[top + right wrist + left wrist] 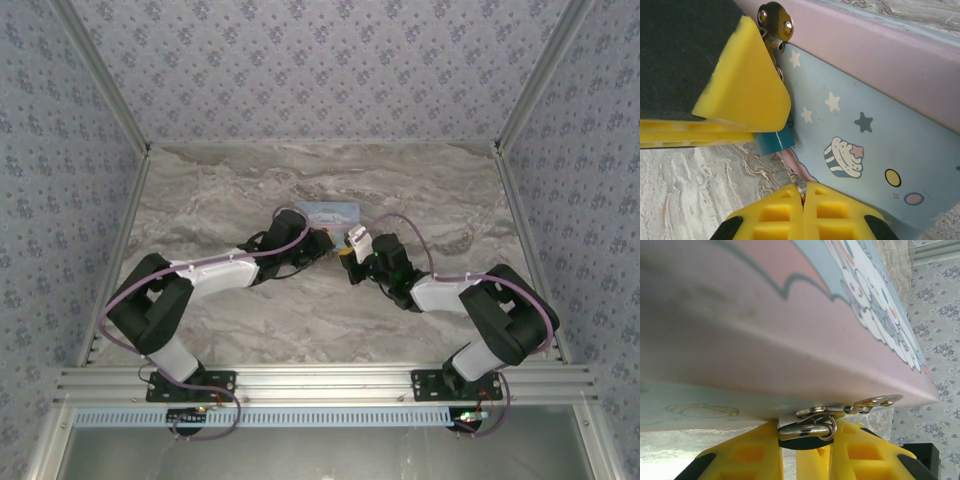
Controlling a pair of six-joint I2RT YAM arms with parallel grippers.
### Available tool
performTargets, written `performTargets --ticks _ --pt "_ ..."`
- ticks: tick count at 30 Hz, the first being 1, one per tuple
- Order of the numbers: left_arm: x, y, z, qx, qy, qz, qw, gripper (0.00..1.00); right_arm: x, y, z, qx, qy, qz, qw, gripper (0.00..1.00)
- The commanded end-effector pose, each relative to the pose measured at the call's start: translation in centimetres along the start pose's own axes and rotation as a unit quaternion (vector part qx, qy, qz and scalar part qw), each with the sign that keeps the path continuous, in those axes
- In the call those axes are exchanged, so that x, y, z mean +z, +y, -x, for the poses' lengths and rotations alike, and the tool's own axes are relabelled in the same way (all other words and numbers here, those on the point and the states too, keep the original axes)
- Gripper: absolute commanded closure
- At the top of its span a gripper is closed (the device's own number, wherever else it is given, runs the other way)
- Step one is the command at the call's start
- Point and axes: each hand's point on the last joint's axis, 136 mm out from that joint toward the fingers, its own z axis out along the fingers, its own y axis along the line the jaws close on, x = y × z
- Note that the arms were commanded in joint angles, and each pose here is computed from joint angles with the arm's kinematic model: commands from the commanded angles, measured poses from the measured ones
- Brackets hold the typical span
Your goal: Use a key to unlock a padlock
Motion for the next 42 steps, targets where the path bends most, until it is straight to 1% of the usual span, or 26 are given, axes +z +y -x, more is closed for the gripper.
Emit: performTargets --ticks 1,18,25,31,38,42 --pt "-1.7 -4.2 -1.9 0.009 0.051 -0.059 0.997 0.78 -0.6 -0.9 3.2 -0.006 -0.06 -0.015 0.998 1.0" --pt "-2.0 -4.2 -1.2 0.001 0.053 -0.062 0.997 0.78 -1.3 -0.8 2.6 -0.001 -0.058 -0.008 0.998 1.0" --pt "-1.9 -4.2 -1.3 0.0 0.067 -0.062 0.996 0.78 -1.6 -0.5 4.0 -0.005 -0.075 -0.001 0.997 1.0" --pt "-1.6 -4.3 -1.5 0.006 0.076 -0.059 0.995 0.78 -1.0 0.5 4.4 -0.031 -0.068 0.01 0.997 1.0" --pt "-1.2 -3.8 -1.7 0.006 0.082 -0.052 0.995 0.78 -0.8 0.6 6.7 -0.039 -0.093 0.019 0.995 1.0" --pt "-1.1 -3.7 -1.8 0.007 0.084 -0.052 0.995 0.78 -0.7 0.8 7.5 -0.048 -0.098 0.026 0.994 1.0"
